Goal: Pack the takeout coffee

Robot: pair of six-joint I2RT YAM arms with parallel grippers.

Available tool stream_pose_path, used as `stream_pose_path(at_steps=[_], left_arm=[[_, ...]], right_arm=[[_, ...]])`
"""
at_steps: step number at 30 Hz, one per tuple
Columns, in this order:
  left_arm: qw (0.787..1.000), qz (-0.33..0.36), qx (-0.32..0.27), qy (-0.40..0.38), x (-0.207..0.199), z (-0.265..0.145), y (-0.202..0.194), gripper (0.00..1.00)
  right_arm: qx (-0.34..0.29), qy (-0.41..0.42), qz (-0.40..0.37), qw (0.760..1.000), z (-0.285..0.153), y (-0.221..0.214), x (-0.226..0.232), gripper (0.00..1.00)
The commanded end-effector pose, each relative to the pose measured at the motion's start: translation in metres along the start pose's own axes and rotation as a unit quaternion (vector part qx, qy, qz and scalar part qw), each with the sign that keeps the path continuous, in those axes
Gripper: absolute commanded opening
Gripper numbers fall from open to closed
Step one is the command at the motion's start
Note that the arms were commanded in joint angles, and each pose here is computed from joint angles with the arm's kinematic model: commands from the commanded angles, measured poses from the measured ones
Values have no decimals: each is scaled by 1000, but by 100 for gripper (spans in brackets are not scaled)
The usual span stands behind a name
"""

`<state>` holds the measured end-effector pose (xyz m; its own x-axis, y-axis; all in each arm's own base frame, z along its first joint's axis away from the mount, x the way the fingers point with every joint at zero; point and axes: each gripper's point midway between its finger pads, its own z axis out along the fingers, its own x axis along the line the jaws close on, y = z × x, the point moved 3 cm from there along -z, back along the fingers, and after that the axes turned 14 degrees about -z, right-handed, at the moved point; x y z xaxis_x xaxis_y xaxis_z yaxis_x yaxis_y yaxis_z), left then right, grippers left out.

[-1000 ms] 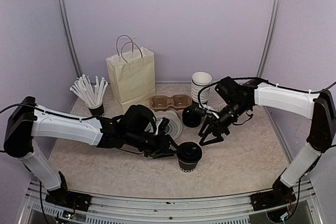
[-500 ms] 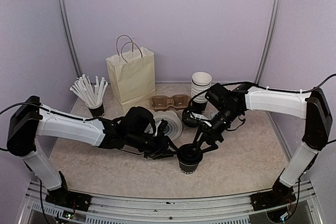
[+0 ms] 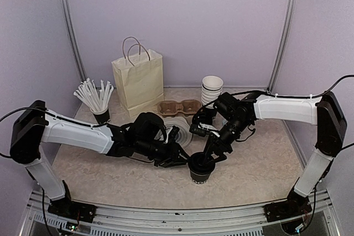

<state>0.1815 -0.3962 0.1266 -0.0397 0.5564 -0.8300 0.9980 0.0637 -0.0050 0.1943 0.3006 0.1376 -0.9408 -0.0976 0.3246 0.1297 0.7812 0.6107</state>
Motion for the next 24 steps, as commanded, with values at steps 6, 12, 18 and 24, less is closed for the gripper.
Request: stream_pose_path(at_steps=[6, 12, 18, 24], left_arm=[[939, -22, 25, 343, 175, 12, -34, 20], [950, 15, -2, 312, 144, 21, -25, 23], [976, 97, -46, 188, 34, 26, -3, 28], [983, 119, -57, 129, -15, 20, 2, 32]], right_arm=[[102, 6, 48, 994, 44, -65, -8, 60], [92, 7, 39, 995, 38, -54, -8, 57], [46, -23, -9, 999, 5, -12, -7, 67], [25, -45, -31, 998, -19, 11, -5, 76]])
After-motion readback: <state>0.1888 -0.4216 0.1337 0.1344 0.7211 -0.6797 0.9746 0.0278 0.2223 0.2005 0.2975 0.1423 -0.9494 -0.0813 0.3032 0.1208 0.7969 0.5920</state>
